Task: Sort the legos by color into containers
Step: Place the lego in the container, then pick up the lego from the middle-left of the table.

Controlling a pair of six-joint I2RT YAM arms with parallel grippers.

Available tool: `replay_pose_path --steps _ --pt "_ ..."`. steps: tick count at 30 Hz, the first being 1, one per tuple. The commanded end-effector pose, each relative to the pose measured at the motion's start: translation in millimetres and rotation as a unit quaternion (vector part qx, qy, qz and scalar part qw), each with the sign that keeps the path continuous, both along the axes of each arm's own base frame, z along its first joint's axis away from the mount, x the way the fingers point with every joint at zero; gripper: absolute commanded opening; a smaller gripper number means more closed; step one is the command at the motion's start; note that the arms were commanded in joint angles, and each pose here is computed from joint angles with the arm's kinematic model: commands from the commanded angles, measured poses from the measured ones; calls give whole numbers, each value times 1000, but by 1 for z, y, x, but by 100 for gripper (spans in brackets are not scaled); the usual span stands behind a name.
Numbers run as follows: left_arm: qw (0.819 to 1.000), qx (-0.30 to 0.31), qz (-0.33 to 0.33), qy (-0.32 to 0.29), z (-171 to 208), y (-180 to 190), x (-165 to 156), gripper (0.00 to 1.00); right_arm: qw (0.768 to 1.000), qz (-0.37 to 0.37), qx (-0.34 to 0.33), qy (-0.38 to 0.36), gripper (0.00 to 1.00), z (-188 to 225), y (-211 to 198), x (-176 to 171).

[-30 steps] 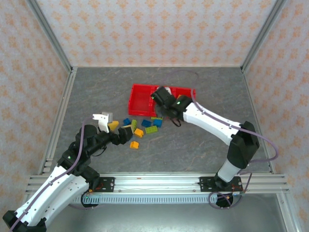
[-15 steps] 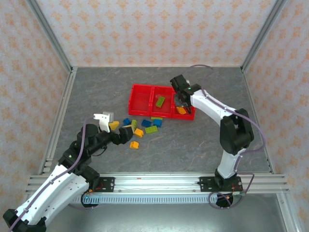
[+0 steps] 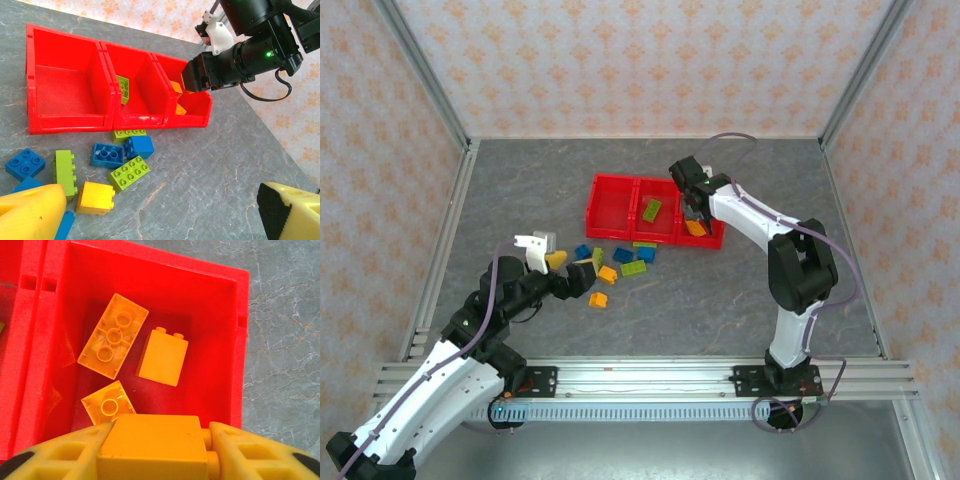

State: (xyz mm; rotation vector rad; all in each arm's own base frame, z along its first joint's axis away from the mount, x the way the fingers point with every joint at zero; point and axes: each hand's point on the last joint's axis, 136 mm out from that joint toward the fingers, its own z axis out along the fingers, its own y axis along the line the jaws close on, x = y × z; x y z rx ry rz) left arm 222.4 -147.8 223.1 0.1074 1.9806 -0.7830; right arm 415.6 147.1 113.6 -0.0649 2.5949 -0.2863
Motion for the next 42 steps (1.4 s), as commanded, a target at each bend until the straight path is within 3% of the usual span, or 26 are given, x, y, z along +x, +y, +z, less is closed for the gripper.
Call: replay_pose_path --steps 1,6,10,13,16,18,23,29,37,42 --pt "1000 4 0 -2 1 0 0 99 1000 -17 -23 5 56 -2 -7 -6" --pt "1000 6 5 -2 1 2 1 99 1000 -17 -15 -8 74 12 -4 -11" --pt "1000 10 17 0 0 6 3 99 1000 -10 1 -25 82 30 3 -15" --pt "999 18 37 10 -4 11 6 99 999 -7 20 -44 87 45 3 -22" --pt "995 37 86 46 -16 24 13 99 996 -27 34 -78 100 60 -9 -33" --pt "985 62 136 86 -29 39 19 99 994 -44 42 -93 100 68 -21 -40" --pt "964 84 145 206 -73 24 18 99 990 -38 85 -105 100 73 -34 -64" --pt "939 117 181 268 -111 -2 5 98 979 30 174 -98 100 67 -14 -96" --pt "925 13 250 287 -129 -46 -4 99 973 46 205 -95 100 55 -15 -122" --pt "895 -59 340 283 -137 -39 1 99 967 57 226 -100 100 59 -10 -125"
